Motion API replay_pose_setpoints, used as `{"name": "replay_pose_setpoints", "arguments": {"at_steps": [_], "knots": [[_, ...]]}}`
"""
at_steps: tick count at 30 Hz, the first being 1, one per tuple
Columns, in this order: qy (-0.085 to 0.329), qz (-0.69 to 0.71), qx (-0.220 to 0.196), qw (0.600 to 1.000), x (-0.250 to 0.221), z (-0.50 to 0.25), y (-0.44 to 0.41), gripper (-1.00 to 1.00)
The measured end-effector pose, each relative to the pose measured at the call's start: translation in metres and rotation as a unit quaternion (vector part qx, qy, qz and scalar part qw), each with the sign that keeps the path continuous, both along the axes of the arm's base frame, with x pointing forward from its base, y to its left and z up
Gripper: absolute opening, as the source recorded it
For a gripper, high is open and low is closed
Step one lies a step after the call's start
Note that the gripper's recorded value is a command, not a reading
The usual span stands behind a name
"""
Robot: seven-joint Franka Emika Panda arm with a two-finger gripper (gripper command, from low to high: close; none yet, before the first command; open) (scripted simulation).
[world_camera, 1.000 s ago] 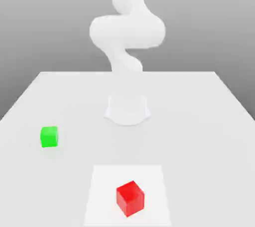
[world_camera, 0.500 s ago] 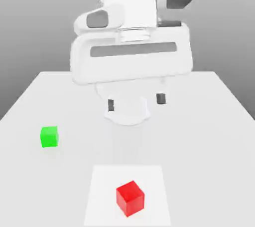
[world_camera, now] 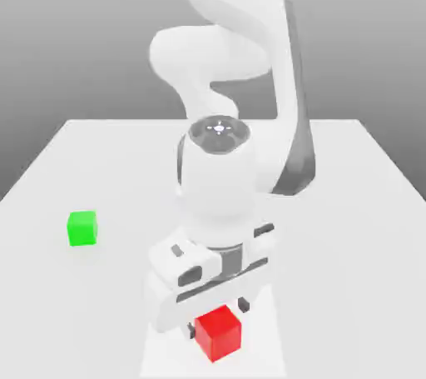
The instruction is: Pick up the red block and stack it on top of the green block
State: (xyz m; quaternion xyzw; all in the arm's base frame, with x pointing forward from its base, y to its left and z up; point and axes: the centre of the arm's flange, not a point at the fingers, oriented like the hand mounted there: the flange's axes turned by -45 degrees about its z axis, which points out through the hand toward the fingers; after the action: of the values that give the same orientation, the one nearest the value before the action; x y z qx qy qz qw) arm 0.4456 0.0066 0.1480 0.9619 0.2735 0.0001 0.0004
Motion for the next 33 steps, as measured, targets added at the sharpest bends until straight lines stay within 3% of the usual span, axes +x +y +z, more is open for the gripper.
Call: {"name": "replay_pose_setpoints", "arguments": {"at_steps": [6, 11, 14, 18, 24, 33], "knots": [[0.001, 0.0, 0.0, 1.0, 0.0, 0.0, 0.0, -1.0], [0.0, 0.0, 0.0, 1.0, 0.0, 0.052, 0.0, -1.0], [-0.002, -0.058, -0.012, 0.998, -0.013, 0.077, -0.056, -1.0], [-0.003, -0.165, -0.027, 0.986, -0.056, 0.099, -0.149, -1.0], [-0.001, -0.277, -0.031, 0.96, -0.132, 0.115, -0.22, -1.0], [0.001, -0.45, -0.002, 0.893, -0.263, 0.101, -0.271, -1.0]]}}
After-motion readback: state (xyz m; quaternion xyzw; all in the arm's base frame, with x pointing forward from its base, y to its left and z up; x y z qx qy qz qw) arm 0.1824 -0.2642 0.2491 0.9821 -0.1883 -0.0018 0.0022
